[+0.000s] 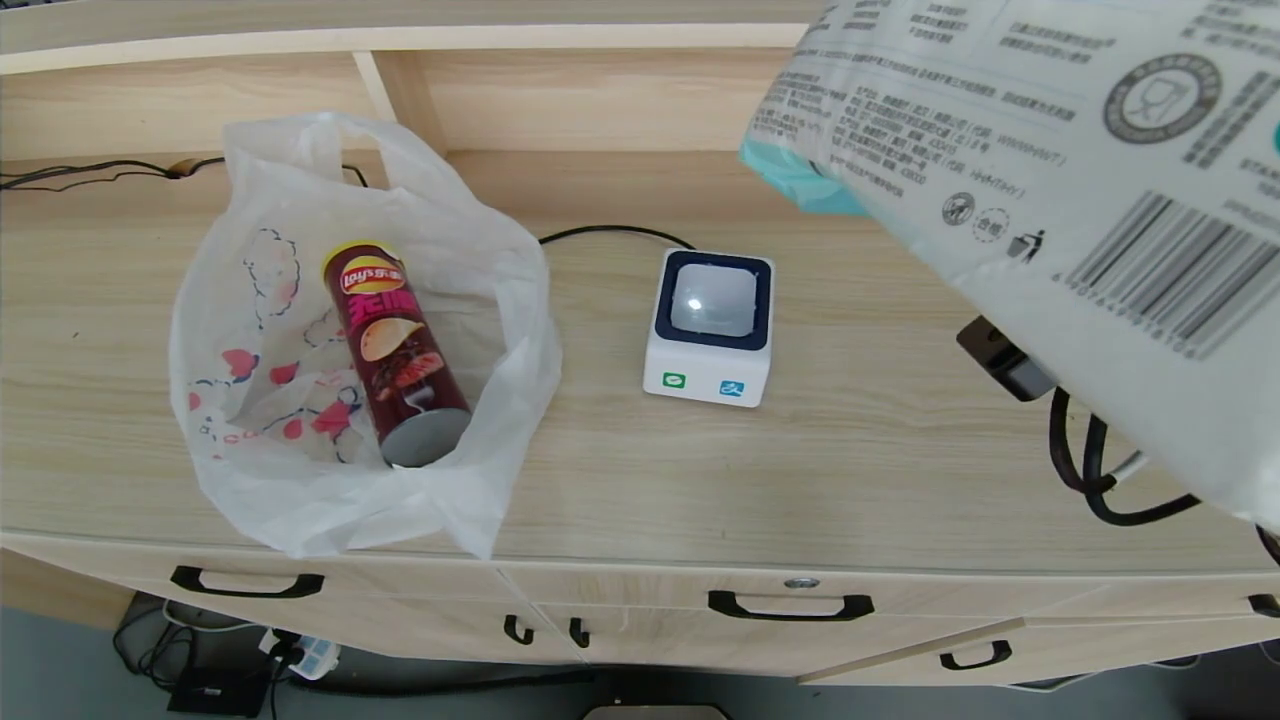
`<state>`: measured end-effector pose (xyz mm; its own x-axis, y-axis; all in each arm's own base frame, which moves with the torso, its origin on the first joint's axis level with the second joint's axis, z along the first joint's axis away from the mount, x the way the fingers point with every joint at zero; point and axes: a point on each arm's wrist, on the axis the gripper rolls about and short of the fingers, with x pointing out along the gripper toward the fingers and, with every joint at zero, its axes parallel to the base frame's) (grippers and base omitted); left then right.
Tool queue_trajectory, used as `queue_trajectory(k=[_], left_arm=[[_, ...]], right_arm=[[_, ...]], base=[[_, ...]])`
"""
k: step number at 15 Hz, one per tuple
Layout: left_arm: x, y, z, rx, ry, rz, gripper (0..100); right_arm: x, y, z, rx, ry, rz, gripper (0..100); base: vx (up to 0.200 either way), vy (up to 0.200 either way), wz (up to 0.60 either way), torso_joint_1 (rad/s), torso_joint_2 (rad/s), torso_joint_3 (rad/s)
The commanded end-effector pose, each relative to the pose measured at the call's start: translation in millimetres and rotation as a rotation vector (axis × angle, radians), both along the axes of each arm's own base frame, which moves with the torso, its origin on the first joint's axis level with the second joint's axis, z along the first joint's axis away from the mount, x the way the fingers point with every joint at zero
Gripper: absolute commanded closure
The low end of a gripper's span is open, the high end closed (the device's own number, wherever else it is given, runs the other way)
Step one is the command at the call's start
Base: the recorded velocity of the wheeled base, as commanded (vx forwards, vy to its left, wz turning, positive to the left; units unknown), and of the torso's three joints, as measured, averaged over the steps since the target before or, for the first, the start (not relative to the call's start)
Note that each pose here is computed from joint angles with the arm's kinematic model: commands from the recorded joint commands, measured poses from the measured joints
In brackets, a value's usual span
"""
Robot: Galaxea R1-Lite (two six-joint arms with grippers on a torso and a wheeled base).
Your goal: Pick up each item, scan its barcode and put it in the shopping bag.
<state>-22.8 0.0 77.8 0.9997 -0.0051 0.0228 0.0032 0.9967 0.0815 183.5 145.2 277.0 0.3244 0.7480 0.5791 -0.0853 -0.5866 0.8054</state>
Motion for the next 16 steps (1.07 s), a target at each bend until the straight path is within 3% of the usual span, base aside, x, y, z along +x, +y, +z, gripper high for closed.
queue_trajectory(k=[1,4,5,8,10,11,12,13,15,16], left_arm=[[0,0.0,0.0,0.0,0.0,0.001,0],[0,0.0,-0.3,-0.003,0.004,-0.001,0],[0,0.0,-0.3,-0.003,0.004,0.0,0],[0,0.0,-0.3,-0.006,0.004,0.0,0],[0,0.0,-0.3,-0.011,0.004,0.0,0],[0,0.0,-0.3,-0.011,0.004,0.0,0],[0,0.0,-0.4,-0.011,0.006,0.0,0],[0,0.0,-0.4,-0.011,0.004,-0.001,0],[0,0.0,-0.4,-0.011,0.006,0.0,0],[0,0.0,-0.4,-0.011,0.006,0.0,0]], right_arm=[[-1,-1,-2,-0.006,0.005,-0.002,100],[-3,-2,-2,-0.032,-0.032,0.009,100],[-6,-2,-2,-0.085,-0.119,0.005,100],[2,-19,-16,-0.223,-0.279,-0.175,100],[3,-29,-10,-0.252,-0.382,-0.276,100],[0,-30,-5,-0.318,-0.599,-0.362,100],[0,-29,-4,-0.354,-0.701,-0.389,100],[0,-29,-1,-0.396,-0.882,-0.415,100],[-3,-31,10,-0.387,-0.953,-0.46,100],[-1,-30,8,-0.445,-0.999,-0.496,100]], base=[[0.0,0.0,0.0,0.0,0.0,0.0],[0.0,0.0,0.0,0.0,0.0,0.0],[0.0,0.0,0.0,0.0,0.0,0.0],[0.0,0.0,0.0,0.0,0.0,0.0],[0.0,0.0,0.0,0.0,0.0,0.0],[0.0,0.0,0.0,0.0,0.0,0.0],[0.0,0.0,0.0,0.0,0.0,0.0],[0.0,0.0,0.0,0.0,0.0,0.0],[0.0,0.0,0.0,0.0,0.0,0.0],[0.0,0.0,0.0,0.0,0.0,0.0]])
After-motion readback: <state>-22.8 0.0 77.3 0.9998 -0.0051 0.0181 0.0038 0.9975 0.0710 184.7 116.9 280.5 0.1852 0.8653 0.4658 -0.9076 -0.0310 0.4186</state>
